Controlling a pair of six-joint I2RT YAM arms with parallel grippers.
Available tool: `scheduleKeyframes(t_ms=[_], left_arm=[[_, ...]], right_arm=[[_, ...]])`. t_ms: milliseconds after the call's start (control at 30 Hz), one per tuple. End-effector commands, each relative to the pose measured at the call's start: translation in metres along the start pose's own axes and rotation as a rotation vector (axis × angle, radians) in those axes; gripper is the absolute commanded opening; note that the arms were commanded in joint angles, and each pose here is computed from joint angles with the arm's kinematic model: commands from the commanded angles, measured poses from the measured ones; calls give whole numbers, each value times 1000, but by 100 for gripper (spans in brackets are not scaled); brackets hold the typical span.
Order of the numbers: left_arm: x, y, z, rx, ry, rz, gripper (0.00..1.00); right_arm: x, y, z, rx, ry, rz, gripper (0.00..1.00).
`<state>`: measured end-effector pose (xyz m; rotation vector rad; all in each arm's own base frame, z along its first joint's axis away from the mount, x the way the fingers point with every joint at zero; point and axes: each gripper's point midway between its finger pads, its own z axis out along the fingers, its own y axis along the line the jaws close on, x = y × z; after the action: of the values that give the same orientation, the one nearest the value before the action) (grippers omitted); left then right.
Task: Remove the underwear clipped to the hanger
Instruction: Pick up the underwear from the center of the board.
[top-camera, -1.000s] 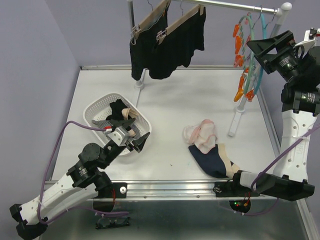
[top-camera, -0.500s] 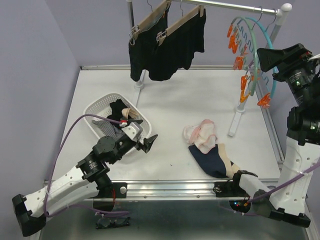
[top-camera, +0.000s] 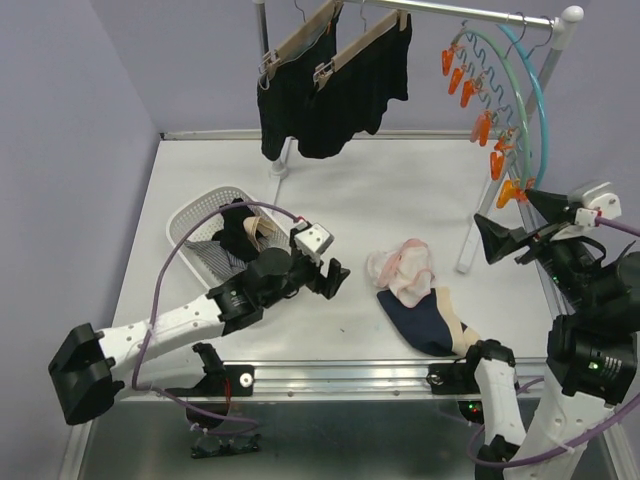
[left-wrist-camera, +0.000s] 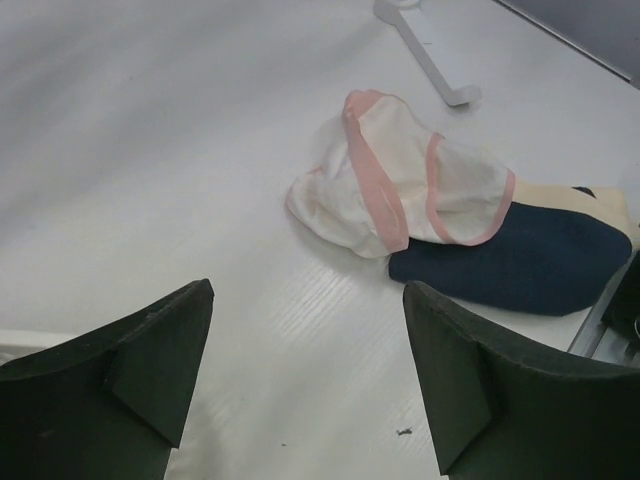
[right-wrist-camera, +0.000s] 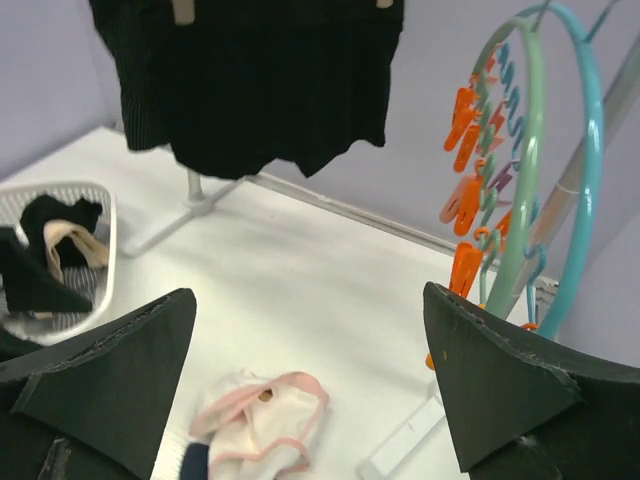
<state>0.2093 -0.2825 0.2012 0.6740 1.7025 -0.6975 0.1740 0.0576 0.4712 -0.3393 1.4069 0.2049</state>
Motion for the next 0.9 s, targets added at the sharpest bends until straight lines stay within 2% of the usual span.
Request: scheduleKeyframes(t_ms=[0, 67, 133, 167, 200, 267, 400, 467, 500, 567, 733, 800, 833, 867], left_arm=[[-18, -21, 33, -29, -28, -106, 87], [-21, -35, 48, -33, -13, -161, 85], [-1, -37, 69, -87, 46, -195, 82], [-6, -44, 78, -89, 47, -222, 77], [12, -43, 91, -128, 90, -246, 76], [10, -49, 107, -163, 103, -270, 76], [40, -45, 145, -294, 186, -280, 76], [36, -51, 158, -302, 197, -289, 76], [50, -52, 166, -307, 227, -277, 77], [51, -59, 175, -297, 232, -278, 76], [93, -59, 190, -350, 338, -235, 76], [106, -56, 191, -374, 357, -218, 73], [110, -54, 189, -392, 364, -207, 59], [109, -50, 188, -415, 354, -205, 59]], right_arm=[[42, 18, -2, -151, 93, -91, 100], [54, 22, -2, -177, 109, -67, 100], [75, 21, 2, -192, 146, -27, 100], [83, 21, 3, -200, 161, 0, 100], [97, 21, 5, -211, 187, 31, 100], [110, 24, 5, -231, 209, 63, 100], [140, 26, 6, -246, 251, 108, 100], [157, 25, 6, -248, 272, 129, 100], [161, 24, 7, -248, 272, 119, 100], [171, 15, 8, -200, 290, 112, 100], [198, 8, 8, -163, 321, 113, 100], [216, 8, 5, -151, 332, 119, 100], [219, 10, 3, -151, 328, 114, 100], [221, 11, 1, -147, 322, 107, 100]])
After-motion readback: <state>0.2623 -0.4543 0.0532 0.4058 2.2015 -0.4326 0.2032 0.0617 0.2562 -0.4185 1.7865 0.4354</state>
